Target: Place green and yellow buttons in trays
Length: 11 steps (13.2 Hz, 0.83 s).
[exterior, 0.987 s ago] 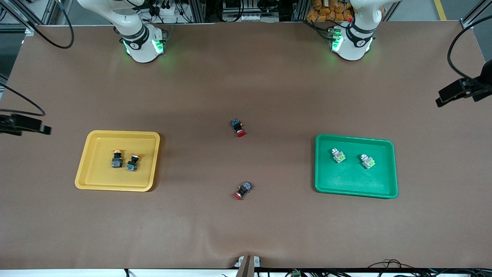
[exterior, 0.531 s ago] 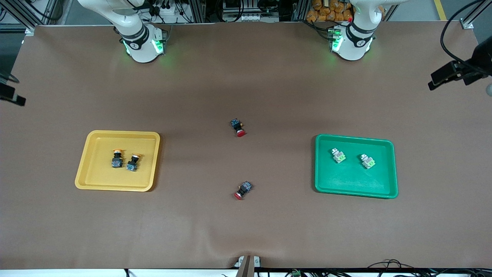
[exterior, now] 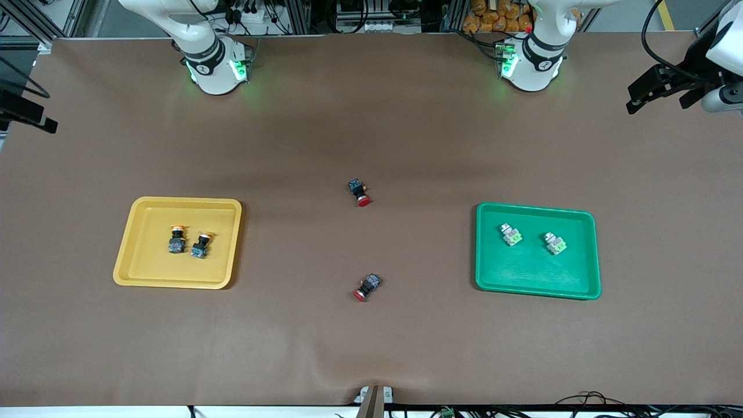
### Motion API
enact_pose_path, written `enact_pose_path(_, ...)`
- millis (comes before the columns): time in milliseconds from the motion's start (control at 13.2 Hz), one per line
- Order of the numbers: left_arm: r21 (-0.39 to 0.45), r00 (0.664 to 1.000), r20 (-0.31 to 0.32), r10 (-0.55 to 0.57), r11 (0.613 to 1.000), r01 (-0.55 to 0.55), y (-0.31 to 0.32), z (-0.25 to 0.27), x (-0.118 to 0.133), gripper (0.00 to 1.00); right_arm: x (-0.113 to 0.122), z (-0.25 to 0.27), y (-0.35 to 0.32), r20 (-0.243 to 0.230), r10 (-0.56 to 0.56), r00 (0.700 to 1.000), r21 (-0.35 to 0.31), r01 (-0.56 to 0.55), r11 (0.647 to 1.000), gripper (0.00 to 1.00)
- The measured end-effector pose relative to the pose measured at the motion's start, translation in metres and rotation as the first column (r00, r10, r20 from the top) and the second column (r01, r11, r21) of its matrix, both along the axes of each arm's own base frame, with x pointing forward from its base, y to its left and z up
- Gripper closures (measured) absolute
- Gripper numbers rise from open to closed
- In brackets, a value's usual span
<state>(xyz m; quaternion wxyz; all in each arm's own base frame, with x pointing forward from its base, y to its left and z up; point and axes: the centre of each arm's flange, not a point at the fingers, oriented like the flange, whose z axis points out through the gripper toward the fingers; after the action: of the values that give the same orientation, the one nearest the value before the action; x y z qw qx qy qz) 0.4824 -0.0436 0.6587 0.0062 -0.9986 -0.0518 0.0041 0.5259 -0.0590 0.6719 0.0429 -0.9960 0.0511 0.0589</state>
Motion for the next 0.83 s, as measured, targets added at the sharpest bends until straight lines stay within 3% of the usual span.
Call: enact_pose_path(835,-0.003,1.0,0.01,-0.006,1.0,0.006,-0.002,-0.008,0.011,0.0,-0.004,-0.005,0.025,0.015,0.051,0.999,-0.038,-0.051,0.998,0.0)
